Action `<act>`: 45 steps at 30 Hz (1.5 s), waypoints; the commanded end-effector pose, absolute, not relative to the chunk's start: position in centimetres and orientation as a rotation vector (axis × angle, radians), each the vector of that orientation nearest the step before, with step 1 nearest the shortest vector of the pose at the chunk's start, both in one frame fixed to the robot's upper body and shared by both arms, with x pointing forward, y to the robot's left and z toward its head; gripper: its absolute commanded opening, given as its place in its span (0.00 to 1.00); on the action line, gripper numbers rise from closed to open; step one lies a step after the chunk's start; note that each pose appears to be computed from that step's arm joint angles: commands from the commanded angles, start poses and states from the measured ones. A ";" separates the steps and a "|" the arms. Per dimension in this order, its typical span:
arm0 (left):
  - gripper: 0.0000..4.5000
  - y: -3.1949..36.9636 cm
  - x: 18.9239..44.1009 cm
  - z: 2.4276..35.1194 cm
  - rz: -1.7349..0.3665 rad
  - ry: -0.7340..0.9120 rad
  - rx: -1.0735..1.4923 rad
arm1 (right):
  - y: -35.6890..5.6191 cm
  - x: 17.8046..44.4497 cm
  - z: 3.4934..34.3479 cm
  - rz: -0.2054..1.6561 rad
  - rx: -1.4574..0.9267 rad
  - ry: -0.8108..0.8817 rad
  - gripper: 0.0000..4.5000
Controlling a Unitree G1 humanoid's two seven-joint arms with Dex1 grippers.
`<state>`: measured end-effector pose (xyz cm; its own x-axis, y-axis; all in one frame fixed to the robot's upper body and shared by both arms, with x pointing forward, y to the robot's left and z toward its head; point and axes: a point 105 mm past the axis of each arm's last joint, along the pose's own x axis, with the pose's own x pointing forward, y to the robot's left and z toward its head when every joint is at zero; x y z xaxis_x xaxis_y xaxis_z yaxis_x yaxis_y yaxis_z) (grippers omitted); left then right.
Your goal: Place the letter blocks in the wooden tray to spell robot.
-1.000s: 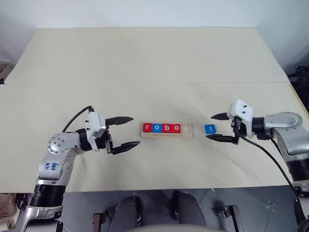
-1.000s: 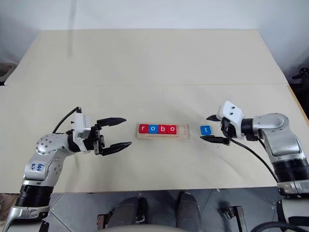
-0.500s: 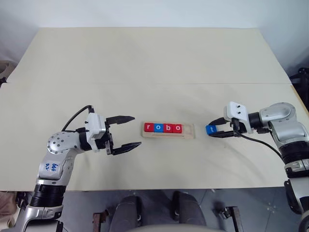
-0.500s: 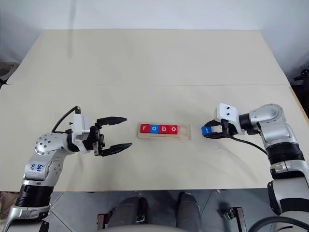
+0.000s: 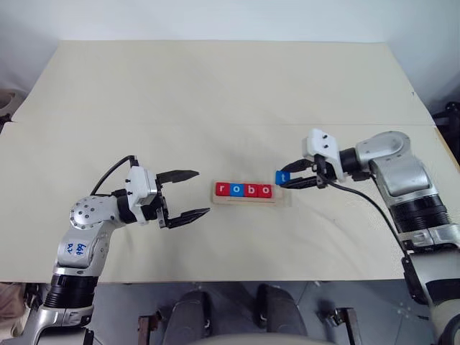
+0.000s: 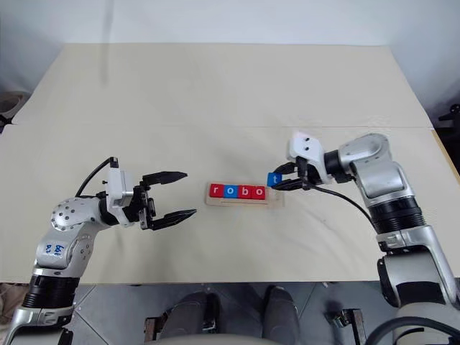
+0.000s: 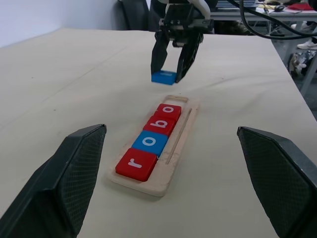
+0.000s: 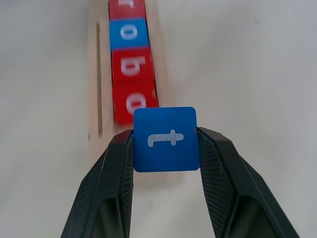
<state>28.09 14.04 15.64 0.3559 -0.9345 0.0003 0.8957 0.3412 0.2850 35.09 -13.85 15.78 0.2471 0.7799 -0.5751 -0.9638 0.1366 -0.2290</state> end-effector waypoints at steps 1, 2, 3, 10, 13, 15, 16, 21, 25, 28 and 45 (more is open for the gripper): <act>1.00 13.9 27.5 16.5 -1.192 -0.213 0.283 | -13.8 35.2 15.9 1.289 -0.661 0.354 0.32; 1.00 14.0 27.4 16.5 -1.188 -0.214 0.283 | -13.8 35.1 15.7 1.293 -0.666 0.360 0.32; 1.00 14.1 27.4 16.4 -1.184 -0.214 0.283 | -13.8 35.1 15.5 1.295 -0.671 0.363 0.32; 1.00 14.3 27.3 16.5 -1.169 -0.212 0.283 | -14.2 34.8 15.0 1.317 -0.676 0.404 0.32; 1.00 14.2 27.4 16.6 -1.167 -0.215 0.283 | -14.0 34.5 14.9 1.326 -0.656 0.408 0.32; 1.00 14.1 27.4 16.8 -1.165 -0.218 0.282 | -14.1 34.4 14.7 1.329 -0.656 0.414 0.32; 1.00 14.0 27.5 16.9 -1.165 -0.219 0.282 | -14.2 34.4 14.6 1.328 -0.659 0.422 0.32; 1.00 14.0 27.6 17.1 -1.160 -0.221 0.283 | -14.2 34.5 14.4 1.318 -0.648 0.425 0.56; 1.00 13.8 27.6 17.3 -1.161 -0.224 0.281 | -14.4 34.8 14.9 1.296 -0.641 0.388 0.86; 1.00 13.7 27.5 17.3 -1.162 -0.223 0.280 | -15.1 34.8 15.5 1.277 -0.642 0.373 0.99; 1.00 13.6 27.6 17.3 -1.170 -0.218 0.277 | -17.0 33.3 14.7 1.280 -0.622 0.435 0.09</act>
